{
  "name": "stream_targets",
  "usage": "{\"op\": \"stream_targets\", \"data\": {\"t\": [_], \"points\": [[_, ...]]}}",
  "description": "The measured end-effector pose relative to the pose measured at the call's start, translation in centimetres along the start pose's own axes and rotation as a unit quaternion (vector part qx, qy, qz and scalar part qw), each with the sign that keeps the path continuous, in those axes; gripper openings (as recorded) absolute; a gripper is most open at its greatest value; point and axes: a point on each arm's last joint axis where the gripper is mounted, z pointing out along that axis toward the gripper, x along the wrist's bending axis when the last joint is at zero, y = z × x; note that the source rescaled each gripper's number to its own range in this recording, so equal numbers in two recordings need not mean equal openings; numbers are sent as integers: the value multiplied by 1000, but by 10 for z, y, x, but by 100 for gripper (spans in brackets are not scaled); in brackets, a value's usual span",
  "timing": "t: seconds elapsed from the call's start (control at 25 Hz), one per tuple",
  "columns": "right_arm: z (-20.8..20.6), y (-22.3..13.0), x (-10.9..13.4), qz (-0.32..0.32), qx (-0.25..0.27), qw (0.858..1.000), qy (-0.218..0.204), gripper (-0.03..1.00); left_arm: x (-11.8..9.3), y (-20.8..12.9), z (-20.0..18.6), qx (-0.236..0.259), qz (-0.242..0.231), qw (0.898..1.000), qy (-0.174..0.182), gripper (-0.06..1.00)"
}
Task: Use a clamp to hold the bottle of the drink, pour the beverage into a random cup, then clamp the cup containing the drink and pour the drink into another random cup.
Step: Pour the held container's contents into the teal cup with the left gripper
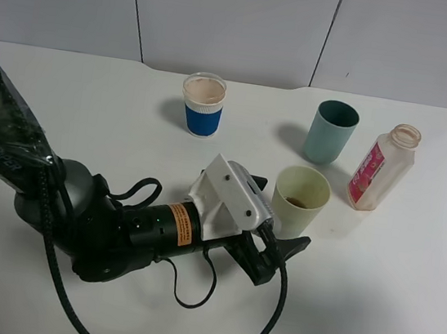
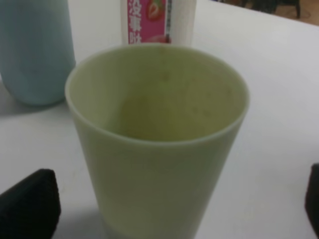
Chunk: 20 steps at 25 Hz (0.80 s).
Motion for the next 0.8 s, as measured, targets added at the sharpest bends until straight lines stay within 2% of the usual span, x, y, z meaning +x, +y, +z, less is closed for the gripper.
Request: {"op": "stream_targets", "data": {"t": [0.8], "points": [[0, 0, 0, 0, 0, 1000, 0, 100, 8, -4, 33, -25, 4, 1000, 6, 100]]}}
